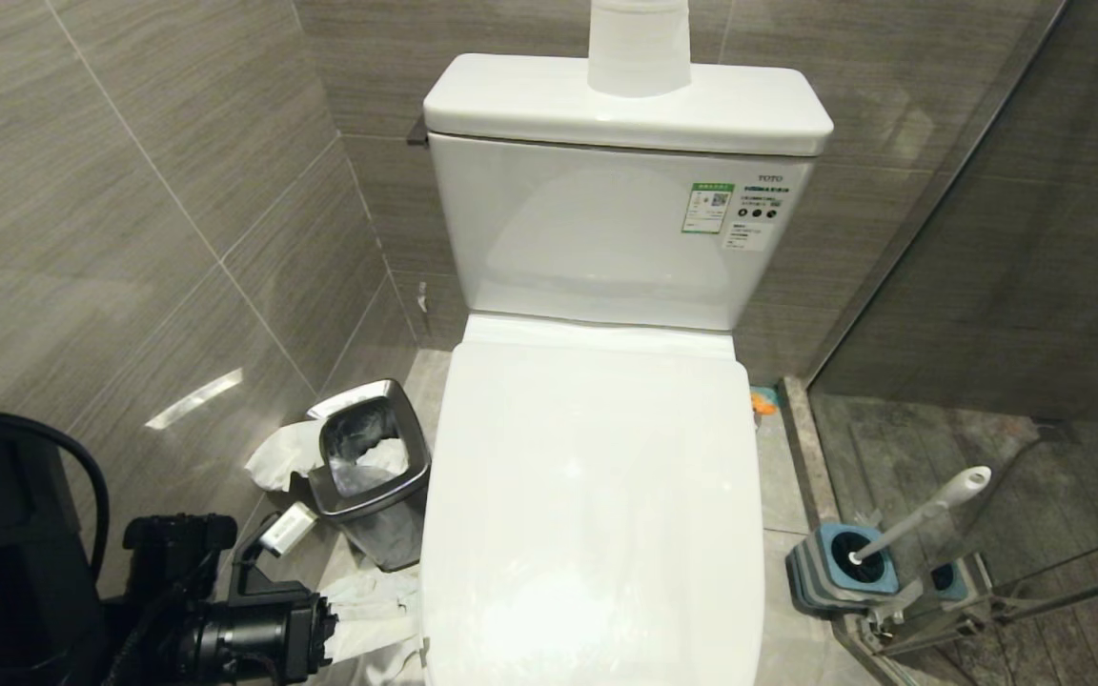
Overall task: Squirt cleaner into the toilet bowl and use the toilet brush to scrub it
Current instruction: Use the left hand to lift the toilet lid slightly
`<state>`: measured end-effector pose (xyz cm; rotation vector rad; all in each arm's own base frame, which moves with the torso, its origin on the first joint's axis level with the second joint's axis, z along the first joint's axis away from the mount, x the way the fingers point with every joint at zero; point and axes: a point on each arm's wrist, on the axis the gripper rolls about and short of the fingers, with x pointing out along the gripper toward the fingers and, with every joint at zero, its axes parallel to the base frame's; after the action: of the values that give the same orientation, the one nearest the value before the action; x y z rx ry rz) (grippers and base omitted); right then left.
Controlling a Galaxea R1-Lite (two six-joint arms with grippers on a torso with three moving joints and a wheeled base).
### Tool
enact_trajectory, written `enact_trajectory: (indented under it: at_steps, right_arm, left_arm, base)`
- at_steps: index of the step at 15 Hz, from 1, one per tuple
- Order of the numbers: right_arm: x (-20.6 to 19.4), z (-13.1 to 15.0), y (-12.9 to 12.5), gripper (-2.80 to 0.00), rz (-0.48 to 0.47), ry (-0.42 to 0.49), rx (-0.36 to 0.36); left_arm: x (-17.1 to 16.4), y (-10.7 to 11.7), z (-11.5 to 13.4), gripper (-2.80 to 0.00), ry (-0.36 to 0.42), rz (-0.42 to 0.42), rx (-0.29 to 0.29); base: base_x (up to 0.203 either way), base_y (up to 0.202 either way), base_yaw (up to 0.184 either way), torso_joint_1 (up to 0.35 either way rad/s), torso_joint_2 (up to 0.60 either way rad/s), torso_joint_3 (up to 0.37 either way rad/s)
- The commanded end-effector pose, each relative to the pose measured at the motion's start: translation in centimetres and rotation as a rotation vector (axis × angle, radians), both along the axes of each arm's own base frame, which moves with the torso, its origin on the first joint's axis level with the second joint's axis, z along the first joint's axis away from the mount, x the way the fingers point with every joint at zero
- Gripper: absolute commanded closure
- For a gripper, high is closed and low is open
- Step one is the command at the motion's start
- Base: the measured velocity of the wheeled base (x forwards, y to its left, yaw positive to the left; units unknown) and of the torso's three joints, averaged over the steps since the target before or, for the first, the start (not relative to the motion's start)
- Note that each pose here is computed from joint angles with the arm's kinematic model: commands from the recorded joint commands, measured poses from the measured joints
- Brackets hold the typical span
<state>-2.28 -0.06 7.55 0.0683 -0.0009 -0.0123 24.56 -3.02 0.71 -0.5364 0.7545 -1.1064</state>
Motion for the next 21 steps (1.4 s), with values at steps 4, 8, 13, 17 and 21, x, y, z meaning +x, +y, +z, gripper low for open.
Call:
enact_trajectory:
  at_steps: [4, 8, 13, 17, 21]
  right_arm:
    - [0.0, 0.0, 0.0, 0.0, 0.0, 0.0, 0.001]
    - [0.0, 0.0, 0.0, 0.0, 0.0, 0.0, 0.001]
    - [0.0, 0.0, 0.0, 0.0, 0.0, 0.0, 0.001]
    - [0.0, 0.0, 0.0, 0.0, 0.0, 0.0, 0.001]
    - [0.0, 0.0, 0.0, 0.0, 0.0, 0.0, 0.001]
  left_arm:
    - [-0.6, -0.1, -0.1, -2.8, -0.002, -0.015, 0.0]
    - [-1.7, -0.6, -0.6, -2.8, 0.002, -0.051, 0.015]
    - [-2.1, -1.2, -1.2, -2.8, -0.008, -0.087, 0.028]
    - [-1.7, -1.4, -2.3, -2.8, -0.035, -0.092, 0.029]
    - [-1.6, -1.8, -3.0, -2.8, -0.072, -0.102, 0.028]
  base:
    - [0.0, 0.0, 0.0, 0.0, 0.0, 0.0]
    - [0.0, 0.0, 0.0, 0.0, 0.0, 0.0]
    - [0.0, 0.0, 0.0, 0.0, 0.0, 0.0]
    - [0.0, 0.0, 0.0, 0.0, 0.0, 0.0]
    - [0.0, 0.0, 0.0, 0.0, 0.0, 0.0]
